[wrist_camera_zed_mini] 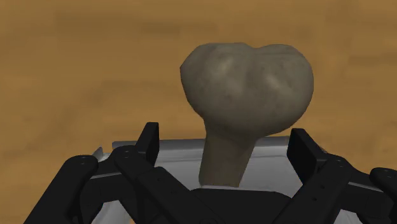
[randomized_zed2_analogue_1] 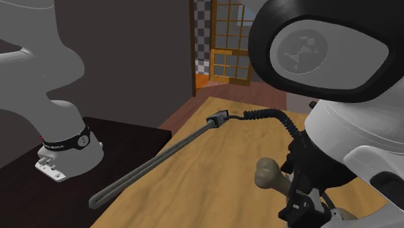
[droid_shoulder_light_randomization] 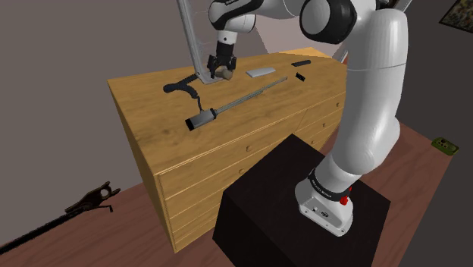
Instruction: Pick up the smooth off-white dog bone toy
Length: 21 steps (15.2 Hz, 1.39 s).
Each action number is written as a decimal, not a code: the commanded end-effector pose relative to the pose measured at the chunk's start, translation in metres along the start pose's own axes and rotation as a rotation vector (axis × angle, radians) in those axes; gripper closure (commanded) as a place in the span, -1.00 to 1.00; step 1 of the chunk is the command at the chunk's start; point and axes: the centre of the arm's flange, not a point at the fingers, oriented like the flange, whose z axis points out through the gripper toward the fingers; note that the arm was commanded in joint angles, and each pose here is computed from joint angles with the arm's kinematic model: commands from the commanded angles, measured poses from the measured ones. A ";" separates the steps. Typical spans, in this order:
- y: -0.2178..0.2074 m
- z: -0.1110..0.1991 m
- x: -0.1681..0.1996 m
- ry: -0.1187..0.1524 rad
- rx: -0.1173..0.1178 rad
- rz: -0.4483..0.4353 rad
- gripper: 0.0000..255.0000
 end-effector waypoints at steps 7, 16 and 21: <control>0.004 0.024 0.003 0.000 0.001 0.000 1.00; 0.003 0.018 0.002 0.000 0.001 0.000 1.00; -0.001 -0.008 -0.001 0.000 0.001 0.000 1.00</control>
